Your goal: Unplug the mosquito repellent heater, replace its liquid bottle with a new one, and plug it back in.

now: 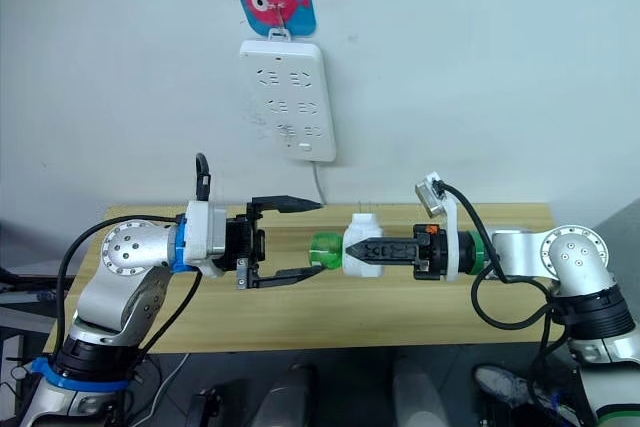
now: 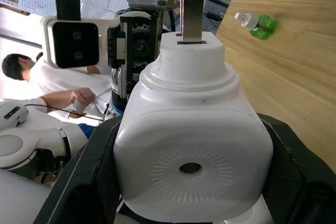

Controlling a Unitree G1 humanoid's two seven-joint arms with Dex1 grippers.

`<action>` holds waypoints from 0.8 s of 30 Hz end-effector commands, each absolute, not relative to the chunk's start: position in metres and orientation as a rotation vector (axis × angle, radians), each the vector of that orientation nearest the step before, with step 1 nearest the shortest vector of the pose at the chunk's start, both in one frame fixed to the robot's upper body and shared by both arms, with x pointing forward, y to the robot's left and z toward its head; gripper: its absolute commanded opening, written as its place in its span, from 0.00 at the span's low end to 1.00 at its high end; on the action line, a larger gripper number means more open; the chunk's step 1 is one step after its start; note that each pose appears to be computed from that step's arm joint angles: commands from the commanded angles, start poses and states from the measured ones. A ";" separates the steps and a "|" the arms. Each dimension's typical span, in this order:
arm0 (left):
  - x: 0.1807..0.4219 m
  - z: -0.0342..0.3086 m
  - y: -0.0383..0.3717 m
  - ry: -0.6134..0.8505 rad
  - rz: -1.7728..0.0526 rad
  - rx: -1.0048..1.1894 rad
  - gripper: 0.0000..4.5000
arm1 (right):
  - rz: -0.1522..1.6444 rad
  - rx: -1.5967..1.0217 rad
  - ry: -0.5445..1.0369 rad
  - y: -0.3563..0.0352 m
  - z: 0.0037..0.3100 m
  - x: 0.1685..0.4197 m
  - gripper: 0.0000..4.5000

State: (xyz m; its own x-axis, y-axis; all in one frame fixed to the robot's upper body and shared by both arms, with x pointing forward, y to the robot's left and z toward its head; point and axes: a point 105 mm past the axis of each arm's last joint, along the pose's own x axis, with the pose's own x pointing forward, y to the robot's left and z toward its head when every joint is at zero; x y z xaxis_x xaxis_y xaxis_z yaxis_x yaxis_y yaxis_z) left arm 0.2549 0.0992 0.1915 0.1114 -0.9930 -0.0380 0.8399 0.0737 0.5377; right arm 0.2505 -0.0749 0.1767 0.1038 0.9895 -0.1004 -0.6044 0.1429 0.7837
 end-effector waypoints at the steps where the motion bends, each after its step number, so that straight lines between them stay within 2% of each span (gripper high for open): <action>1: 0.255 0.188 0.098 -0.392 -1.462 0.520 0.67 | 1.360 0.660 0.687 -0.073 0.189 0.249 0.67; 10: 0.260 0.183 0.092 -0.378 -1.468 0.521 0.04 | 1.364 0.661 0.679 -0.072 0.191 0.249 0.67; 11: 0.260 0.184 0.092 -0.383 -1.467 0.521 0.00 | 1.364 0.662 0.678 -0.072 0.191 0.249 0.67; 17: 0.264 0.193 0.098 -0.384 -1.427 0.465 0.00 | 1.361 0.662 0.673 -0.072 0.191 0.249 0.67; 20: 0.271 0.196 0.112 -0.360 -1.377 0.434 0.13 | 1.356 0.664 0.669 -0.073 0.191 0.249 0.67; 24: 0.263 0.193 0.115 -0.344 -1.413 0.419 0.40 | 1.351 0.663 0.669 -0.075 0.191 0.249 0.67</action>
